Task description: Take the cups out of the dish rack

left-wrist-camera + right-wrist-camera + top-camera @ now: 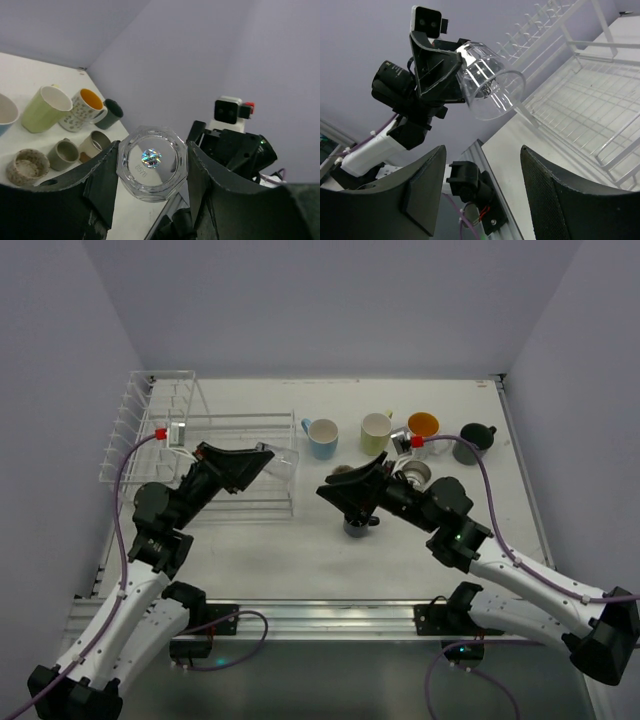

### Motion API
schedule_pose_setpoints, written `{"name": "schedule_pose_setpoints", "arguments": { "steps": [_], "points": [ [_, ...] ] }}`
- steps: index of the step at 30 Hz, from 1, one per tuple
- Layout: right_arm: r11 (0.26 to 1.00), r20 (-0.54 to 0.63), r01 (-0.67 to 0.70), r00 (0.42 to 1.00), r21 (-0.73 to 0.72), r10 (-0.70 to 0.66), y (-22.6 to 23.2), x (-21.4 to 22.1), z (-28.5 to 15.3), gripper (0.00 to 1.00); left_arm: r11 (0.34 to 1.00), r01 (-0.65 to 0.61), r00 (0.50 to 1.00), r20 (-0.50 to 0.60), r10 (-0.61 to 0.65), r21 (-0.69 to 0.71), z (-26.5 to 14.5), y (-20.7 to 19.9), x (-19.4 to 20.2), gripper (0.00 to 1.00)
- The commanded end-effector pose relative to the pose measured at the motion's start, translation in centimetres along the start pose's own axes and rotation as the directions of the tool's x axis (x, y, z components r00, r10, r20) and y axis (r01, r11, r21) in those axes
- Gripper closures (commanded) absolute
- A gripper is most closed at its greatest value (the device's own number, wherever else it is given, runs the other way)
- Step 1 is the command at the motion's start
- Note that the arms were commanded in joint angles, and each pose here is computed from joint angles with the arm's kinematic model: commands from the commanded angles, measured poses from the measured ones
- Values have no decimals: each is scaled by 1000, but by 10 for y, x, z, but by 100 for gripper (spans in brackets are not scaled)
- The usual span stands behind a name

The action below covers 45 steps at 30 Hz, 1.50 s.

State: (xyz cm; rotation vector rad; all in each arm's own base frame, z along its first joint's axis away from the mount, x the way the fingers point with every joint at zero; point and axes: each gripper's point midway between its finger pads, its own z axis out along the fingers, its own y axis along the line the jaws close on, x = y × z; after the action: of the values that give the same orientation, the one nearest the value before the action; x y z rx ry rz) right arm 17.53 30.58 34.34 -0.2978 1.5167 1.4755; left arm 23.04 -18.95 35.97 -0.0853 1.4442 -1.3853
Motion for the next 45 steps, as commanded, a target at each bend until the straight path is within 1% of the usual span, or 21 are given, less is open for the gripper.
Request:
{"name": "schedule_pose_setpoints", "arguments": {
  "steps": [1, 13, 17, 20, 21, 22, 24, 25, 26, 28, 29, 31, 32, 33, 37, 38, 39, 40, 43, 44, 45],
  "points": [
    [994, 29, -25, 999, -102, 28, 23, -10, 6, 36, 991, 29, 997, 62, -38, 133, -5, -31, -8, 82],
    [984, -40, -60, 998, -166, 54, 32, 1, 26, 39, 982, 96, 995, -27, -93, 164, 13, -31, 36, 83],
    [982, -29, -60, 998, -178, 55, 33, -1, 29, 44, 981, 104, 994, -48, -98, 165, 19, -33, 49, 83],
    [984, -19, -56, 998, -171, 54, 31, -1, 30, 55, 980, 113, 993, -57, -105, 162, 19, -33, 56, 82],
    [984, -14, -58, 998, -170, 56, 30, -1, 29, 65, 980, 114, 993, -56, -106, 163, 19, -34, 56, 82],
    [984, -8, -59, 998, -167, 58, 29, -1, 28, 70, 981, 112, 993, -50, -105, 161, 18, -34, 55, 81],
    [988, 12, -59, 998, -143, 62, 23, -1, 24, 86, 981, 99, 995, -47, -93, 167, 17, -36, 54, 73],
    [989, 22, -58, 998, -132, 62, 22, -2, 22, 98, 983, 78, 996, -43, -72, 168, 17, -36, 54, 68],
    [993, 7, -61, 998, -98, 62, 15, 2, 20, 100, 988, 69, 996, -57, -61, 141, 17, -31, 57, 55],
    [998, 13, -29, 999, -53, 29, 10, 0, 13, 100, 993, 2, 998, -55, 5, 118, 20, -31, 52, 40],
    [1000, -20, -31, 999, 1, 31, -1, 9, 9, 100, 998, -15, 996, -87, 20, 64, 20, -20, 58, 27],
    [999, -12, -6, 1000, 35, 7, -5, 7, -3, 100, 996, -77, 994, -74, 80, 47, 20, -21, 51, 14],
    [995, -53, 3, 999, 96, 3, -19, 19, -10, 100, 995, -94, 992, -87, 96, 28, 18, -19, 51, 4],
    [991, -59, 11, 998, 133, -3, -25, 21, -15, 100, 993, -116, 990, -83, 116, 5, 18, -15, 49, 0],
    [964, -116, 53, 993, 260, -23, -45, 32, -43, 100, 969, -237, 967, -115, 229, -68, 13, -1, 45, 0],
    [951, -143, 64, 989, 302, -21, -51, 36, -56, 100, 961, -257, 959, -150, 240, -106, 10, 7, 49, 0],
    [939, -158, 82, 987, 335, -30, -56, 37, -63, 100, 950, -284, 954, -138, 267, -129, 10, 7, 41, 0],
    [906, -199, 102, 980, 411, -20, -69, 43, -77, 100, 932, -333, 938, -152, 312, -145, 9, 10, 38, 0],
    [805, -239, 153, 971, 573, -15, -98, 40, -106, 100, 870, -444, 889, -231, 396, -216, 1, 25, 34, 0],
    [759, -282, 188, 959, 623, -6, -108, 44, -120, 100, 841, -470, 875, -266, 404, -269, -3, 35, 31, 0],
    [724, -286, 195, 958, 662, 4, -118, 41, -128, 100, 813, -496, 863, -279, 421, -305, -5, 43, 27, 0]
  ]
}}
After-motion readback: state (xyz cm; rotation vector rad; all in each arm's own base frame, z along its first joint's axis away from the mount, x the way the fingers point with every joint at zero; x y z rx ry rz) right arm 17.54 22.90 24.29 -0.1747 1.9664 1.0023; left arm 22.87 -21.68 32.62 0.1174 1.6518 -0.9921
